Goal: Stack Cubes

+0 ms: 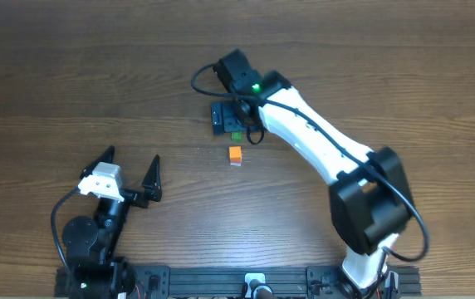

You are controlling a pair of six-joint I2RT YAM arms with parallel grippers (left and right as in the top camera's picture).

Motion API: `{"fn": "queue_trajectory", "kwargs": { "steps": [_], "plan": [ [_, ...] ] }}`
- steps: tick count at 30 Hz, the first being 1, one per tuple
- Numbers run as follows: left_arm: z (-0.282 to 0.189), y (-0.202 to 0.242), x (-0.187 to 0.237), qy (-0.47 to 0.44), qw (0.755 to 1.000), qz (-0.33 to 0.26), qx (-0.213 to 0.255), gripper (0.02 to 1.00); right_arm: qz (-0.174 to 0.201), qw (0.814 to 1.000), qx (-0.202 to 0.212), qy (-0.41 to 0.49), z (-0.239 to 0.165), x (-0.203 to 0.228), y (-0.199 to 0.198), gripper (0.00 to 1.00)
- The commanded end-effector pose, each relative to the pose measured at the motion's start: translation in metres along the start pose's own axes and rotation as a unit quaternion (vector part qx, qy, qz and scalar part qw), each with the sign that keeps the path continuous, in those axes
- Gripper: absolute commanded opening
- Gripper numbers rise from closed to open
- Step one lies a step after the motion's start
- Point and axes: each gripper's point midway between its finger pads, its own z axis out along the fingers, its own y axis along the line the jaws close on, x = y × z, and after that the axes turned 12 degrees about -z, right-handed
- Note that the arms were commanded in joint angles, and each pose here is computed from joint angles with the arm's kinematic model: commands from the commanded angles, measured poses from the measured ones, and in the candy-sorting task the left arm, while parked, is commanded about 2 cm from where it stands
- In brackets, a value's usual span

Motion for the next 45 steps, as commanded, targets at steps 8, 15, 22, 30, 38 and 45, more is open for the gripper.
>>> {"fn": "queue_trajectory", "kwargs": {
  "steps": [8,15,22,30,38,45],
  "plan": [
    [0.000,-0.002,0.003,0.002,1.000,0.008,0.007,1.000,0.071,0.997,0.021,0.027,0.040,0.002,-0.004,0.991],
    [0.000,-0.002,0.003,0.002,1.000,0.008,0.007,1.000,0.056,0.998,0.023,0.023,0.052,0.000,-0.001,0.982],
    [0.000,-0.002,0.003,0.002,1.000,0.008,0.007,1.000,0.048,0.997,0.047,0.021,0.058,0.001,-0.005,0.901],
    [0.000,-0.002,0.003,0.002,1.000,0.008,0.007,0.998,0.020,0.998,0.066,0.014,0.057,0.001,-0.006,0.774],
    [0.000,-0.002,0.003,0.002,1.000,0.008,0.007,1.000,0.007,0.998,0.066,0.014,0.057,0.002,-0.002,0.717],
    [0.000,-0.002,0.003,0.002,1.000,0.008,0.007,1.000,0.003,0.998,0.065,0.014,0.059,0.002,0.001,0.641]
  ]
}}
